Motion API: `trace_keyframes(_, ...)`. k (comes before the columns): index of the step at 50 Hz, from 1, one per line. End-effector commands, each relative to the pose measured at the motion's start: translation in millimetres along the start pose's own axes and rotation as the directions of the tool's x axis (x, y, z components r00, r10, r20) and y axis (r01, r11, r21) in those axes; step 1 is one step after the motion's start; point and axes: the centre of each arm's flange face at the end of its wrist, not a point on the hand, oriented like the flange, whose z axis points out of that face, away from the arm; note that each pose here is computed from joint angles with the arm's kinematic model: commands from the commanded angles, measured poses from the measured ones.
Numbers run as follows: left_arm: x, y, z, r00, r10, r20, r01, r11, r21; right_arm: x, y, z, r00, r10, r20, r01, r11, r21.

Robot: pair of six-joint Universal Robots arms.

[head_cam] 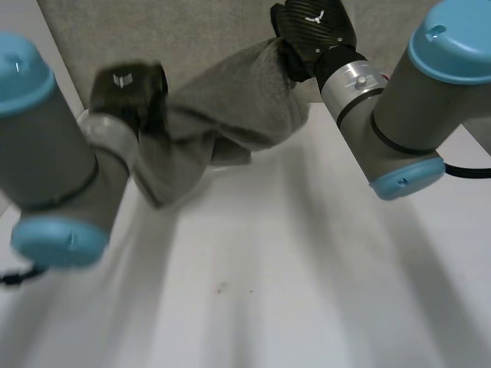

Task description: Fold the laundry

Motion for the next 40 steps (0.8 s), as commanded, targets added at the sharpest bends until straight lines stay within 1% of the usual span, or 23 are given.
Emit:
trace_keyframes(1,22,69,-82,0.993,0.031,-0.114,-0.061,0.962,-0.267,-30,34,-49,0.984,0.044,0.174,-0.008,0.979,-0.206)
trace_keyframes(2,27,79,-96,0.989,0.041,-0.144,-0.083,0.949,-0.303,-37,47,-63,0.977,0.052,0.209,0.011,0.957,-0.291)
trace_keyframes(3,27,80,-96,0.989,0.041,-0.144,-0.083,0.949,-0.304,-38,47,-64,0.976,0.052,0.209,0.012,0.956,-0.292)
trace_keyframes(5,35,97,-120,0.979,0.051,-0.198,-0.121,0.924,-0.363,-48,72,-96,0.956,0.05,0.288,0.089,0.889,-0.45)
trace_keyframes(6,35,97,-120,0.979,0.051,-0.199,-0.122,0.924,-0.363,-48,72,-96,0.956,0.05,0.288,0.089,0.888,-0.451)
trace_keyframes(8,36,104,-130,0.975,0.048,-0.215,-0.131,0.91,-0.393,-56,86,-131,0.916,0.054,0.397,0.205,0.788,-0.58)
trace_keyframes(9,35,111,-140,0.974,0.044,-0.223,-0.139,0.891,-0.432,-56,86,-131,0.916,0.054,0.398,0.206,0.788,-0.581)
trace_keyframes(10,32,116,-148,0.973,0.04,-0.225,-0.144,0.872,-0.468,-58,90,-147,0.893,0.078,0.444,0.251,0.732,-0.633)
trace_keyframes(11,32,116,-148,0.973,0.04,-0.226,-0.145,0.872,-0.468,-58,90,-147,0.893,0.078,0.444,0.251,0.732,-0.634)
trace_keyframes(12,30,117,-153,0.973,0.041,-0.227,-0.151,0.857,-0.492,-60,91,-162,0.87,0.109,0.482,0.286,0.685,-0.671)
trace_keyframes(13,27,115,-156,0.973,0.043,-0.225,-0.155,0.847,-0.509,-59,92,-168,0.862,0.128,0.49,0.293,0.663,-0.689)
trace_keyframes(15,26,109,-157,0.974,0.04,-0.223,-0.152,0.847,-0.51,-55,94,-171,0.869,0.129,0.477,0.285,0.656,-0.698)
trace_keyframes(17,24,101,-155,0.976,0.037,-0.216,-0.143,0.856,-0.497,-49,92,-169,0.884,0.114,0.454,0.271,0.667,-0.694)
trace_keyframes(18,23,93,-151,0.978,0.029,-0.205,-0.126,0.87,-0.477,-41,86,-167,0.9,0.089,0.427,0.254,0.69,-0.678)
trace_keyframes(19,23,93,-151,0.978,0.029,-0.205,-0.126,0.87,-0.477,-41,86,-167,0.9,0.089,0.427,0.253,0.69,-0.678)
trace_keyframes(21,19,77,-137,0.985,0.012,-0.17,-0.085,0.899,-0.429,-28,73,-159,0.932,0.053,0.359,0.201,0.749,-0.632)
trace_keyframes(22,19,77,-137,0.985,0.012,-0.17,-0.085,0.9,-0.428,-28,73,-159,0.932,0.053,0.358,0.2,0.749,-0.631)
trace_keyframes(24,15,61,-118,0.99,-0.007,-0.138,-0.045,0.927,-0.373,-16,70,-152,0.962,0.062,0.267,0.116,0.789,-0.603)
trace_keyframes(30,12,43,-84,0.989,-0.053,-0.135,0.013,0.959,-0.285,2,63,-154,0.983,0.097,0.153,0.004,0.834,-0.551)
trace_keyframes(32,22,53,-63,0.976,-0.071,-0.206,0.009,0.958,-0.287,4,64,-156,0.985,0.098,0.145,-0.003,0.837,-0.547)
trace_keyframes(35,28,58,-54,0.965,-0.074,-0.251,-0.001,0.958,-0.288,9,70,-160,0.987,0.1,0.129,-0.011,0.83,-0.558)
trace_keyframes(37,45,74,-33,0.937,-0.064,-0.344,-0.043,0.955,-0.294,12,73,-162,0.988,0.102,0.119,-0.016,0.821,-0.57)
trace_keyframes(40,54,89,-17,0.923,-0.029,-0.385,-0.093,0.952,-0.293,15,80,-168,0.989,0.109,0.104,-0.026,0.802,-0.596)
